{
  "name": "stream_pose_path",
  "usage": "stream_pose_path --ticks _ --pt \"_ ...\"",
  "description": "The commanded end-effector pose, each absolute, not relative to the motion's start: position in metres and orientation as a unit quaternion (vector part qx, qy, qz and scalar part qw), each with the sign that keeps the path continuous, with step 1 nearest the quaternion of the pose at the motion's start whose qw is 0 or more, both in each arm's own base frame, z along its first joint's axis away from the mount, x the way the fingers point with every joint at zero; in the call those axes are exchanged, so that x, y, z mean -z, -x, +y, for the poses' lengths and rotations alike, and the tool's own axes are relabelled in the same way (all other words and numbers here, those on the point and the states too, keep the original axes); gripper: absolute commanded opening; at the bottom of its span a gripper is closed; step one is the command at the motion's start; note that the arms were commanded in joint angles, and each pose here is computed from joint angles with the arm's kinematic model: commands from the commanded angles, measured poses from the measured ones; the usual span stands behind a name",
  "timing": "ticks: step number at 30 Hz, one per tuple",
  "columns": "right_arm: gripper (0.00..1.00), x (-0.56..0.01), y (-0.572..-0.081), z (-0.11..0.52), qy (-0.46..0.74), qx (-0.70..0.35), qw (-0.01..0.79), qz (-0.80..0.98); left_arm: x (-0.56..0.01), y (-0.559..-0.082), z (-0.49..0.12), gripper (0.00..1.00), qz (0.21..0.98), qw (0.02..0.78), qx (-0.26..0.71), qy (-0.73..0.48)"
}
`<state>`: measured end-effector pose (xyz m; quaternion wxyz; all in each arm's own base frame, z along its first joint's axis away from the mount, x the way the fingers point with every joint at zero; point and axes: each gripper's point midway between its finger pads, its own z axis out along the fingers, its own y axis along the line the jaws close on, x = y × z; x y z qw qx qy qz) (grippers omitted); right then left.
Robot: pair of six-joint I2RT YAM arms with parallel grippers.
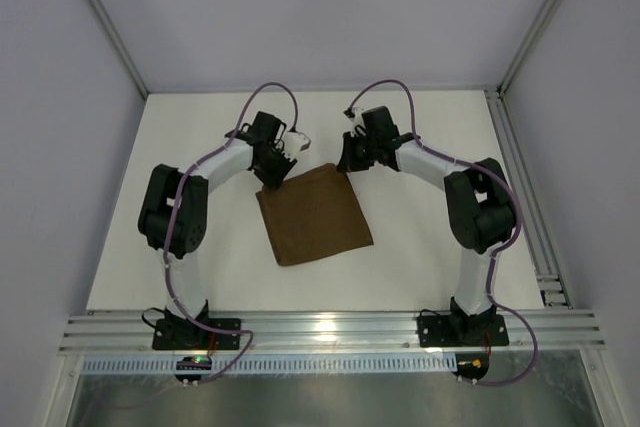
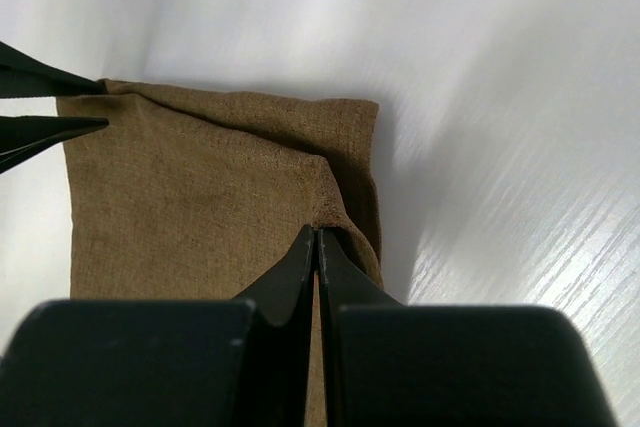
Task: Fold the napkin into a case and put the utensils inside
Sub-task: Rotate the lower triangle-folded napkin at the center of the board.
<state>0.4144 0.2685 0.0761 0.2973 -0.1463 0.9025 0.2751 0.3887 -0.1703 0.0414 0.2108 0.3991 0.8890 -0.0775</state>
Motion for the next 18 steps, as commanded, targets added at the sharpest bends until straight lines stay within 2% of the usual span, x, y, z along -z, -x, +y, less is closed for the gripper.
stream_pose_path --ticks 1,4,5,9,11,13,18 --pt "0.03 -0.113 -0.43 0.281 0.159 -0.3 0.337 0.878 -0.059 -0.389 -0.169 0.28 0.884 0.229 0.076 -0.402" --pt "0.03 -0.113 -0.429 0.281 0.16 -0.301 0.335 0.878 -0.057 -0.387 -0.167 0.23 0.885 0.224 0.077 -0.401" --pt "0.03 -0.112 -0.429 0.281 0.159 -0.301 0.335 0.879 -0.057 -0.386 -0.167 0.15 0.885 0.224 0.077 -0.402" --pt "0.03 -0.112 -0.429 0.283 0.161 -0.304 0.333 0.878 -0.055 -0.383 -0.167 0.07 0.885 0.214 0.079 -0.406" --pt "0.03 -0.111 -0.428 0.284 0.162 -0.305 0.331 0.878 -0.052 -0.384 -0.163 0.17 0.888 0.21 0.069 -0.404" --pt "0.03 -0.111 -0.429 0.284 0.162 -0.305 0.331 0.878 -0.052 -0.387 -0.16 0.32 0.89 0.212 0.06 -0.4" --pt "0.03 -0.107 -0.429 0.284 0.161 -0.306 0.327 0.88 -0.044 -0.384 -0.155 0.33 0.89 0.193 0.051 -0.41"
